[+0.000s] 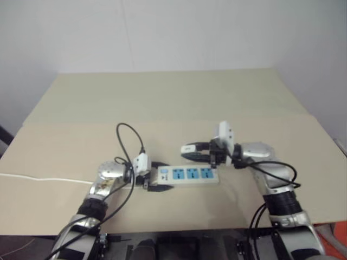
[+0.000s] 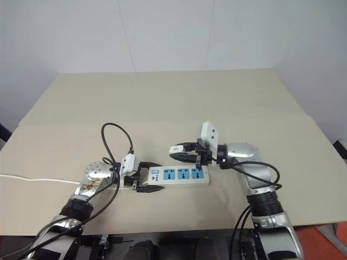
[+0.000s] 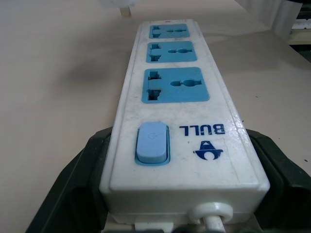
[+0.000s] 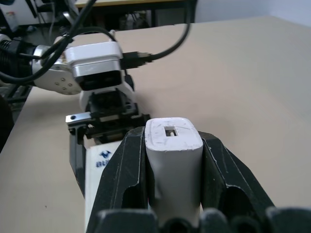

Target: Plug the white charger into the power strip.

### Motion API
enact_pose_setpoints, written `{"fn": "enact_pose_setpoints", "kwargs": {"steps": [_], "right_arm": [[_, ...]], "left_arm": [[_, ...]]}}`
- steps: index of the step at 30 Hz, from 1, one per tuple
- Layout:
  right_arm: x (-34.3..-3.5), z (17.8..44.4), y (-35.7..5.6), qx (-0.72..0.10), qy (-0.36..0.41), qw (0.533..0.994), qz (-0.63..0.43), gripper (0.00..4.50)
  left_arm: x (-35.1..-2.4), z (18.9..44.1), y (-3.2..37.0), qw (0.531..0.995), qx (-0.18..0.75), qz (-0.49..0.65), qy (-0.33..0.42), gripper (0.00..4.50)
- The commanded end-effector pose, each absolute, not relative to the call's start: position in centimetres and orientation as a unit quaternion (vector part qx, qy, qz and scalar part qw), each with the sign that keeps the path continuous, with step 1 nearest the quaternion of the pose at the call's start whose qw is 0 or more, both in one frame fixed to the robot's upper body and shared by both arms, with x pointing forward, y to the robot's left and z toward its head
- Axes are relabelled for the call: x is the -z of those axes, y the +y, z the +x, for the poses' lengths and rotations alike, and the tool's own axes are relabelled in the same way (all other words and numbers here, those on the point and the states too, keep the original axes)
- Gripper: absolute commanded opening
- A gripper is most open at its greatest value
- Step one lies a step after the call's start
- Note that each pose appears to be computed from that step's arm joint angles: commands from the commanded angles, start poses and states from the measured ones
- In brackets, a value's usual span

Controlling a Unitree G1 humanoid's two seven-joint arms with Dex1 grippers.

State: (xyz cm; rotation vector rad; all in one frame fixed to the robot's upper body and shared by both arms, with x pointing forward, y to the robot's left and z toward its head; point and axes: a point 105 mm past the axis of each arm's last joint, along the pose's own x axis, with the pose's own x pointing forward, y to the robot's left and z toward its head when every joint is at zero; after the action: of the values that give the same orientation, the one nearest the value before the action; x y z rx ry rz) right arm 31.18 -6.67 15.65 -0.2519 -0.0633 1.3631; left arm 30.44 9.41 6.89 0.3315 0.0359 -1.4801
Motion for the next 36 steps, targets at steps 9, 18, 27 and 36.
{"fn": "enact_pose_setpoints", "kwargs": {"steps": [9,18,27,36], "right_arm": [[-14.9,30.1,-4.7,-0.637,-0.061,0.758,-0.127,1.13],[-15.7,30.4,-3.7,-0.635,-0.085,0.762,-0.089,1.13],[-16.1,30.6,-3.2,-0.630,-0.100,0.767,-0.074,1.13],[-15.9,30.3,-2.7,-0.620,-0.116,0.774,-0.047,1.13]], "left_arm": [[-5.0,29.6,10.1,0.720,0.673,0.156,0.060,3.34],[-5.2,29.6,10.3,0.721,0.671,0.158,0.061,3.34],[-5.2,29.5,10.4,0.722,0.671,0.158,0.061,3.34],[-5.2,29.5,10.6,0.723,0.669,0.159,0.063,3.34]]}}
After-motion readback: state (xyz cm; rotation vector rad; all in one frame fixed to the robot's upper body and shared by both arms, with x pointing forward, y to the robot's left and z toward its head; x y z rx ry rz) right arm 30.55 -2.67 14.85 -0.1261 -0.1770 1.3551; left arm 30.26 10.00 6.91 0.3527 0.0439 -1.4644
